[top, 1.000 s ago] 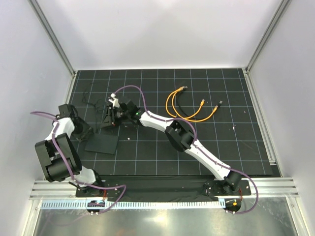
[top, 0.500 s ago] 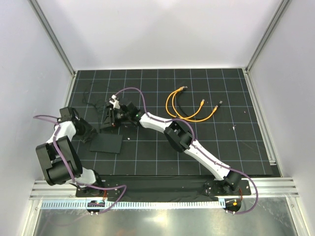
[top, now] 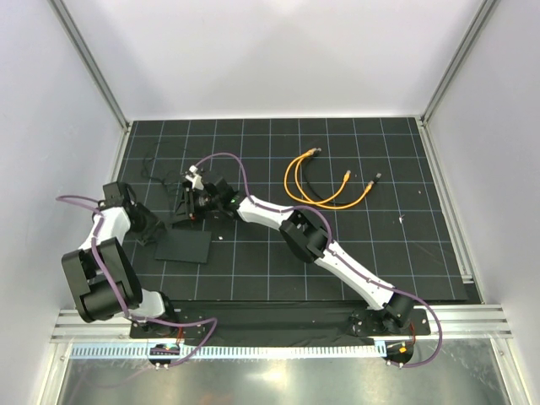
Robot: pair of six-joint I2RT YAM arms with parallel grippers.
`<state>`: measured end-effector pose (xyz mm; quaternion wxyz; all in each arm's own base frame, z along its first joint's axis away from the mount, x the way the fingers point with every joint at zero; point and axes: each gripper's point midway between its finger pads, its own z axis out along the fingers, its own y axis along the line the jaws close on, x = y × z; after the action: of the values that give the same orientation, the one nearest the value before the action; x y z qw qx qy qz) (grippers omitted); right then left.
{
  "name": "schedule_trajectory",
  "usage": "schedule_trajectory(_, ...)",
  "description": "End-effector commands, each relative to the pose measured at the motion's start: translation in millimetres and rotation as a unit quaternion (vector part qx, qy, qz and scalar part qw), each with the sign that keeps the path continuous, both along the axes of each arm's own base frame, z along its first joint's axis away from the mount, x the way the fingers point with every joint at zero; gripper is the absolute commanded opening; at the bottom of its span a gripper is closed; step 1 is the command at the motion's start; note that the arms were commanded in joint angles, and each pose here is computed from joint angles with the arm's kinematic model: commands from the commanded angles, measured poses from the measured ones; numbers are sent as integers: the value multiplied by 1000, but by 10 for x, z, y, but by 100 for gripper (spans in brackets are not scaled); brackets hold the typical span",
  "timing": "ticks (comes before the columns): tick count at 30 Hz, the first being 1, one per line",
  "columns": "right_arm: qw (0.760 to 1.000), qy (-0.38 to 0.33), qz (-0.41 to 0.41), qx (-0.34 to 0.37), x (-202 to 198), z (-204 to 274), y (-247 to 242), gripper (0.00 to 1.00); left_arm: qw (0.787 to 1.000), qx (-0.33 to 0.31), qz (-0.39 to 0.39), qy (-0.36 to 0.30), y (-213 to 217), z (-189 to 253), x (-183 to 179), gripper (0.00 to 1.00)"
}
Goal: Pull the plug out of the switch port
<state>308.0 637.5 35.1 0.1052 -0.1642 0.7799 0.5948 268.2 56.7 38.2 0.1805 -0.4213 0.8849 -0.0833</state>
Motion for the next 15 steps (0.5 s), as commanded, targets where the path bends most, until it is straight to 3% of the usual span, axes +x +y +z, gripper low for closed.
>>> schedule_trajectory(1, 1000, 3, 1, -5, -57, 83, 5, 35, 998, 53, -12, -12, 109, 277, 42, 46)
schedule_trajectory(9, 1000, 10, -4, -9, -71, 92, -23, 34, 998, 42, -29, -22, -132, 368, 19, 43)
schedule_trajectory(15, 1000, 18, -2, 2, -62, 132, -10, 30, 1000, 25, 0, 14, -185, 180, -103, 36)
